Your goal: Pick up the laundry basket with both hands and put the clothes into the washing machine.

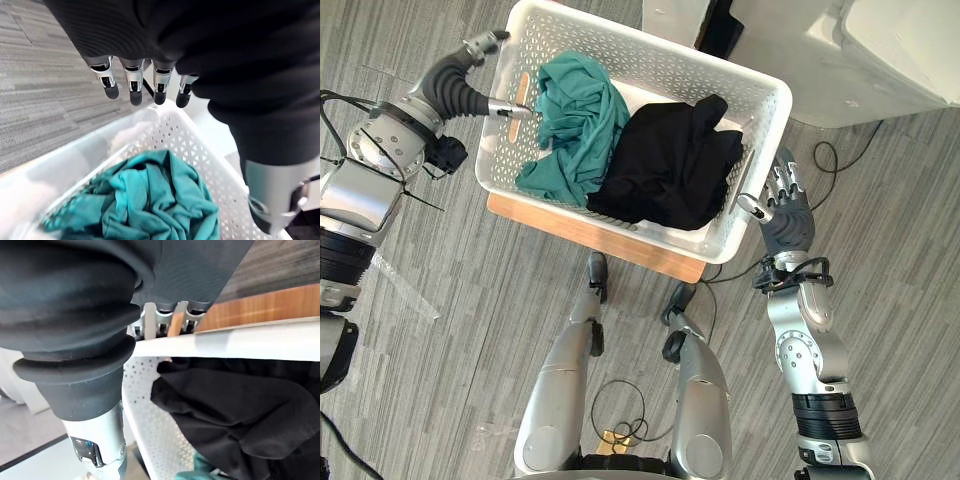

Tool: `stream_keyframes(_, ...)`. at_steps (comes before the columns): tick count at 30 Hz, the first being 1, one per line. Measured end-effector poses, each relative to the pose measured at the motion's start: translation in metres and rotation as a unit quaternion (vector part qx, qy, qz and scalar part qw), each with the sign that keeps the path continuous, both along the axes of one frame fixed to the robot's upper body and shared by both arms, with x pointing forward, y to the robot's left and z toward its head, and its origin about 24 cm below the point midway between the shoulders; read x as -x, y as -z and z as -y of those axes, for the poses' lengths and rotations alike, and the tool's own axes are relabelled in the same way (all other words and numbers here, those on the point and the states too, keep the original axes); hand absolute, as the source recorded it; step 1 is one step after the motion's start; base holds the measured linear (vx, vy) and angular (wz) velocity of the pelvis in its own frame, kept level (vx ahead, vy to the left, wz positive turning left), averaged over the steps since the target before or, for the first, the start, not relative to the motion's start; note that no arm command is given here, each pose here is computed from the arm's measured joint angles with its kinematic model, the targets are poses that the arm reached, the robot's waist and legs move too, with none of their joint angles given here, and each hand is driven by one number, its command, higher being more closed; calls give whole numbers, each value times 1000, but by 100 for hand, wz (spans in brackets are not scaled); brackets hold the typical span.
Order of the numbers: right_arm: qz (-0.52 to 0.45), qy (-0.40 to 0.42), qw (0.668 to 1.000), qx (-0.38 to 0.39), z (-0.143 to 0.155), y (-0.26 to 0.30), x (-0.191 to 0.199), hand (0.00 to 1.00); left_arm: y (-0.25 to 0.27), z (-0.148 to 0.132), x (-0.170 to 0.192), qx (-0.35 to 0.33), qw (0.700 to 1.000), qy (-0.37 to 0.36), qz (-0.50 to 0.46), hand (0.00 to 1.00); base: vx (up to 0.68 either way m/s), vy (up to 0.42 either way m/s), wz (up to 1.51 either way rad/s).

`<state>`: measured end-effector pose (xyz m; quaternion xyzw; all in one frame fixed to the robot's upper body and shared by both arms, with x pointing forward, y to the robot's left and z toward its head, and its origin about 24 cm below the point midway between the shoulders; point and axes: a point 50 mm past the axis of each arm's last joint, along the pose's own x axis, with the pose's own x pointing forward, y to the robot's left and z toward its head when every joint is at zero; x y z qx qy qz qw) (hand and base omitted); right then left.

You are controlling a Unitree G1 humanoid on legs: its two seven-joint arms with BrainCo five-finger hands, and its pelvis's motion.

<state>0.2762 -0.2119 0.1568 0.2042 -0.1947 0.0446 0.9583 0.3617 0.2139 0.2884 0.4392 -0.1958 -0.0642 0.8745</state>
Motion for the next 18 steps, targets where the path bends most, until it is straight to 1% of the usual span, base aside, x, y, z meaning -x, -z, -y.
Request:
stream_keyframes(3,-5,-11,1000,7,-1,3,4,0,1,-5,2,-29,1000,-6,-3,0,19,-29,-9)
stream_keyframes(7,-6,-23,1000,12,-3,5,5,0,0,-5,2,-99,995,-26,5,0,12,-20,-4)
stream_keyframes(13,9,-30,999,17,-5,-3,9,0,0,-7,2,-134,990,-46,17,0,10,-20,-4)
stream_keyframes(15,20,-35,999,16,-7,-7,10,0,0,-10,2,-117,991,-62,33,0,19,-28,-6)
stream_keyframes(17,36,-41,999,4,-12,-11,9,0,4,-11,0,-53,993,-86,62,0,28,-24,-3)
stream_keyframes(18,42,-39,998,0,-13,-12,8,0,4,-10,-1,-37,993,-92,69,0,33,-28,-4)
